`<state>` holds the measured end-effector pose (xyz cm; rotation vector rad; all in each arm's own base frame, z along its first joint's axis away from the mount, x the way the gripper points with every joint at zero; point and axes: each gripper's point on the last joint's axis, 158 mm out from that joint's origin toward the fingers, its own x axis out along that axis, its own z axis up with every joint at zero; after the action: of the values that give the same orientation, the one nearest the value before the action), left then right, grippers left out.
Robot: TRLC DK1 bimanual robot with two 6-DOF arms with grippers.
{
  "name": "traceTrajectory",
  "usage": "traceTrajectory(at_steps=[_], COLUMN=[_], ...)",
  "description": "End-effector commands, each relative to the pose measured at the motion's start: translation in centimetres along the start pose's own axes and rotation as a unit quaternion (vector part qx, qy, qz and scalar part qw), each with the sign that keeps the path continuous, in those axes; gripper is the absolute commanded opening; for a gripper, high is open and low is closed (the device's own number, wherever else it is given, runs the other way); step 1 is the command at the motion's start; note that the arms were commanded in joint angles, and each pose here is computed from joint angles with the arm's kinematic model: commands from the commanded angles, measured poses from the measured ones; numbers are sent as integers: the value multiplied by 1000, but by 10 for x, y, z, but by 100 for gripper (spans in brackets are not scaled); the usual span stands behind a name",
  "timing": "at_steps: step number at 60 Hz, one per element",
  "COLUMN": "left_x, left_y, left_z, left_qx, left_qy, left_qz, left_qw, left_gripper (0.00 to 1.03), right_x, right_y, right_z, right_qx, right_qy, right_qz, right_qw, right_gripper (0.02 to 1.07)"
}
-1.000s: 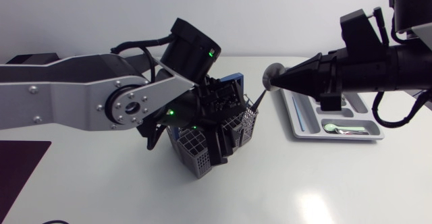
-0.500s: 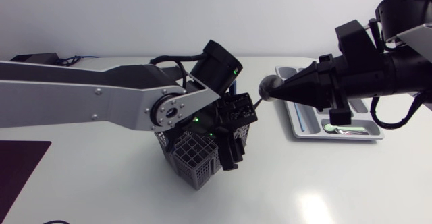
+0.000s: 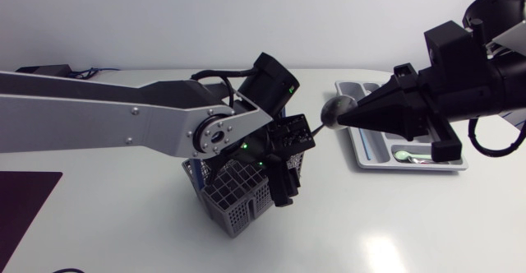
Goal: Unload the cutlery basket into the drawer organizer.
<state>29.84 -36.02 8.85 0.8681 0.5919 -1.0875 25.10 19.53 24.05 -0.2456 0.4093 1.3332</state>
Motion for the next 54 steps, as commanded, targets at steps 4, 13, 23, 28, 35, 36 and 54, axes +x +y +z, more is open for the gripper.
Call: traceTrajectory(at_steps=[4,13,23,28,35,36,54], left_x=[10,13,17,21,19,17,-29], left_y=[4,3,0,0,1,2,12], left_z=[-11,-16,-24,-28,-25,-23,12], left_qx=[-14,-15,-16,-16,-16,-16,-19], left_qy=[19,26,35,44,42,39,-25], left_qz=[1,0,-5,-3,-3,0,34], left_qw=[1000,1000,999,999,999,999,999], left_gripper=[92,92,92,92,92,92,77], right_x=[-8,-10,-14,-14,-10,-9,-9], right_y=[4,5,2,0,-2,-2,-7], right_z=[19,19,17,14,3,1,-8], right_qx=[-32,-28,-21,-18,-9,-8,1], right_qy=[-18,-23,-29,-29,-26,-26,-25], right_qz=[3,3,-1,-4,-2,-2,-10], right_qw=[999,999,999,999,1000,1000,1000], right_gripper=[8,8,8,8,8,8,8])
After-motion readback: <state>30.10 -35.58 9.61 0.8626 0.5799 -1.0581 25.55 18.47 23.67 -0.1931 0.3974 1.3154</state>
